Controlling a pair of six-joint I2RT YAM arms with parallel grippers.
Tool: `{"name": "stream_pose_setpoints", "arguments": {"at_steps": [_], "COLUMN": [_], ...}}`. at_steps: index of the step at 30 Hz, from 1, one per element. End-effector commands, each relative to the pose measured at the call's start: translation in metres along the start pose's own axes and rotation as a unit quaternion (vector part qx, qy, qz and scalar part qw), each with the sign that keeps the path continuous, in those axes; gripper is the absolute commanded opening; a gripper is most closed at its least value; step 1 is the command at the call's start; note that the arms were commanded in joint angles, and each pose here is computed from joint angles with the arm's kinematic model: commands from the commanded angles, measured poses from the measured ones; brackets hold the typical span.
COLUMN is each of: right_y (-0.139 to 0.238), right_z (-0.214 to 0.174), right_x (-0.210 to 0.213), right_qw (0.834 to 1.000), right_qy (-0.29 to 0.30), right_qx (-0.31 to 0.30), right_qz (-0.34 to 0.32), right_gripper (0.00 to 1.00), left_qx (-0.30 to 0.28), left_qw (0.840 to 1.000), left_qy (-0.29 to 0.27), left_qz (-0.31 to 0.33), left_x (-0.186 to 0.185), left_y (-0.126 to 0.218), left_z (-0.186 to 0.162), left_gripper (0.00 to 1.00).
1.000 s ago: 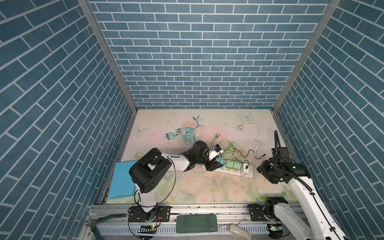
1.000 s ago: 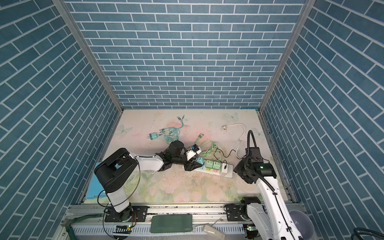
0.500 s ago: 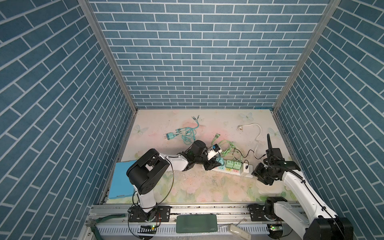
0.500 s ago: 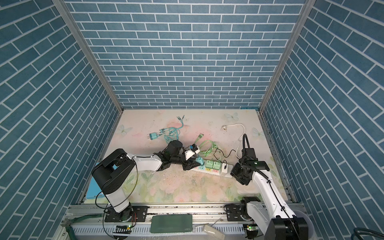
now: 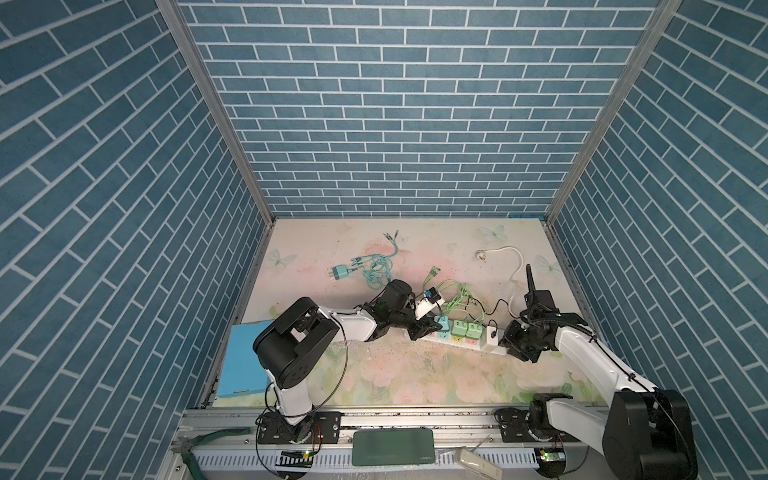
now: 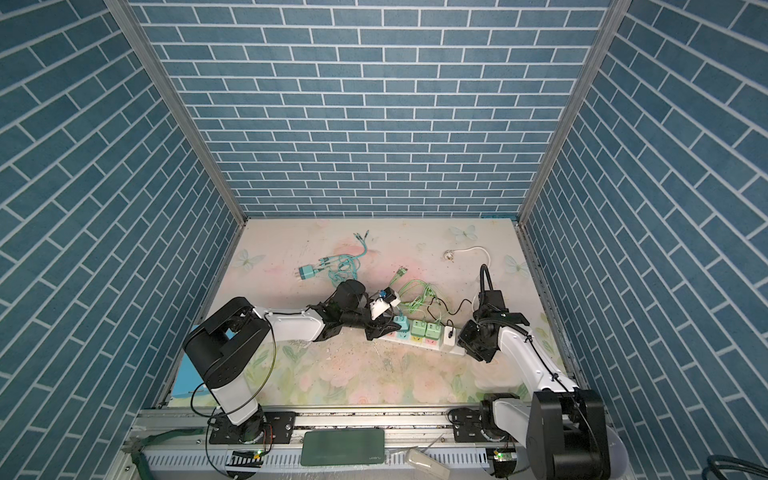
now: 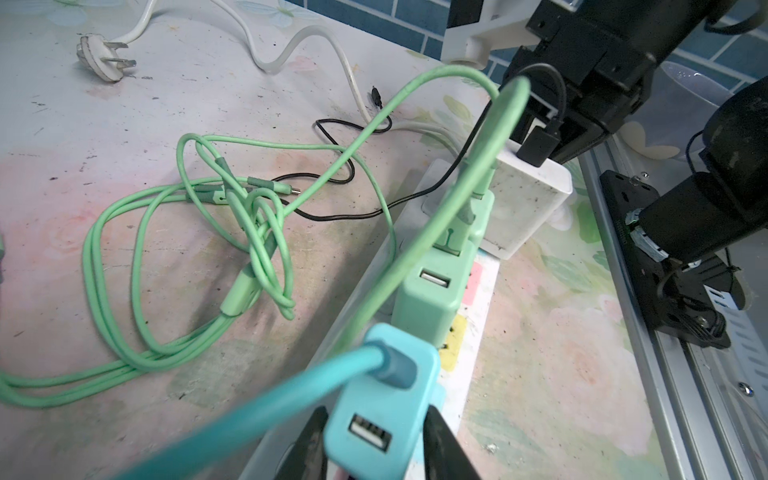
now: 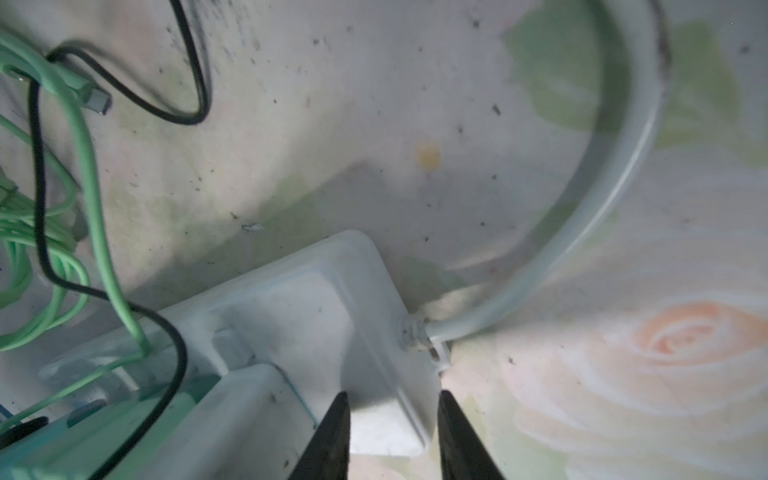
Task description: Insert the plug
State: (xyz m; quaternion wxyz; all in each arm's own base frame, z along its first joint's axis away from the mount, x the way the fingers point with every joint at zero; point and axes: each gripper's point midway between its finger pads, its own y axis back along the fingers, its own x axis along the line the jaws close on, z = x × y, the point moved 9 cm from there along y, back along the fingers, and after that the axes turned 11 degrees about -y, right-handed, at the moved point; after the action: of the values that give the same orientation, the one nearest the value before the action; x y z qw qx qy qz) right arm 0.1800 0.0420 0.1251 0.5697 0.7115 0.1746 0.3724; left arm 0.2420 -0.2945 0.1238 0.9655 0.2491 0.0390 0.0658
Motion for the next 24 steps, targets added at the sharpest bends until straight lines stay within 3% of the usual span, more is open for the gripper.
{"name": "stream_pose_setpoints", "arguments": {"at_steps": [1,24], "right_y": [-0.009,-0.026], "right_z": [-0.002,-0.006], "right_x": [0.001,0.004], "right_qw": [1.000,0.999], "right_qy": [0.013,0.022], "right_qx": [0.009,0.023], "right_qz": [-0.003,-0.015], "right_gripper": [0.36,0.33], "left_qx": [0.004,0.048], "left_qw": [1.000,0.998], "left_qy": [-0.004,-0.029], "left_qz": [-0.007,-0.024], "left_x": [0.003,-0.023], "left_y": [-0.002,-0.004], "left_z": [0.002,-0.025], "left_gripper": [0.37,0.25]}}
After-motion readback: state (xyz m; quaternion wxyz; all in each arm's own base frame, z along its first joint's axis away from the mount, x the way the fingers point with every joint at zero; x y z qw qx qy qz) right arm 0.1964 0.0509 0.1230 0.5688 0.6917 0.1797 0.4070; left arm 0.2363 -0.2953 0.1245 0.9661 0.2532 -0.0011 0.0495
